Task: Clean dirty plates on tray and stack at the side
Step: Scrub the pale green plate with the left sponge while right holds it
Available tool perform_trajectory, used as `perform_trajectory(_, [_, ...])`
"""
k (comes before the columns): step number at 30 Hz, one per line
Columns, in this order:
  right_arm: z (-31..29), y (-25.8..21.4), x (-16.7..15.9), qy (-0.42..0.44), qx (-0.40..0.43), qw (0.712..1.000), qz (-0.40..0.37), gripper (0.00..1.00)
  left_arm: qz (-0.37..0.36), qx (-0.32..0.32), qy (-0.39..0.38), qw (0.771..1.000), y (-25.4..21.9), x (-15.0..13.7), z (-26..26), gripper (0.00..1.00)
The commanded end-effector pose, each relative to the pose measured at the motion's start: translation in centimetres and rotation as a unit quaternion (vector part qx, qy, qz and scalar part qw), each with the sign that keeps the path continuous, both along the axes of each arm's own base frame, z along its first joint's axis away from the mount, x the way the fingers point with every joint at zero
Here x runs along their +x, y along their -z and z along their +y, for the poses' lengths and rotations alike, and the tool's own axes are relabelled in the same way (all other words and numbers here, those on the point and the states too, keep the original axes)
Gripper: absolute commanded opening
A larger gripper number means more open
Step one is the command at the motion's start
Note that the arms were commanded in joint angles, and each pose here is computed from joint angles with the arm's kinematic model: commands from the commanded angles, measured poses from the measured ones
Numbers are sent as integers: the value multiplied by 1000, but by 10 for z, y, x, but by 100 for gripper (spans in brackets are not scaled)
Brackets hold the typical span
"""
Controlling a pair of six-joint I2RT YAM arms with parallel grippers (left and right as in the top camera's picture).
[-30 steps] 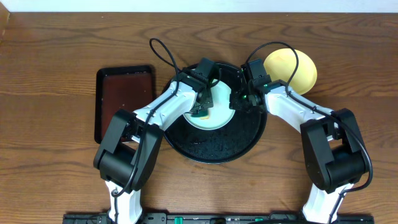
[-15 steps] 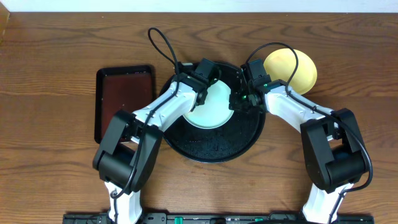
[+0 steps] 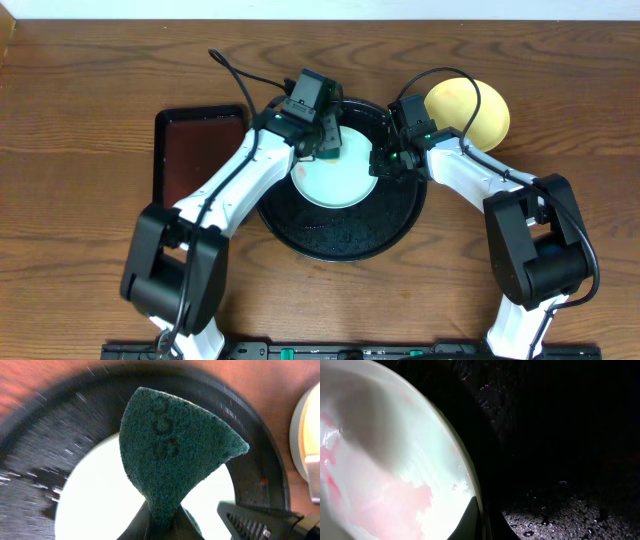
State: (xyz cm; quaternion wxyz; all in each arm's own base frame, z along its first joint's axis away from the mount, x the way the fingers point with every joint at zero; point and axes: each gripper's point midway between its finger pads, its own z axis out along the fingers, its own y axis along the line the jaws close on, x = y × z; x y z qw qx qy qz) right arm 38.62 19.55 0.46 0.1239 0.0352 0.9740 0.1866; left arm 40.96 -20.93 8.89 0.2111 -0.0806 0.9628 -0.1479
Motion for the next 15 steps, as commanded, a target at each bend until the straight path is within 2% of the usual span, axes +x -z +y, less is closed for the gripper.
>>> perform_trajectory(1, [-22, 11, 8, 33, -27, 999, 4, 1, 50, -30, 0, 998, 24, -8, -11, 8])
perform_trajectory(8, [-20, 10, 8, 31, -23, 999, 2, 1, 90, -13, -1, 996, 70, -11, -10, 8])
perform_trajectory(12, [-20, 10, 8, 31, -23, 999, 2, 1, 84, 54, -30, 995, 89, -5, 18, 7])
perform_trajectory(15, [-21, 11, 7, 31, -24, 999, 5, 1, 64, 140, -42, 987, 91, 1, 51, 8])
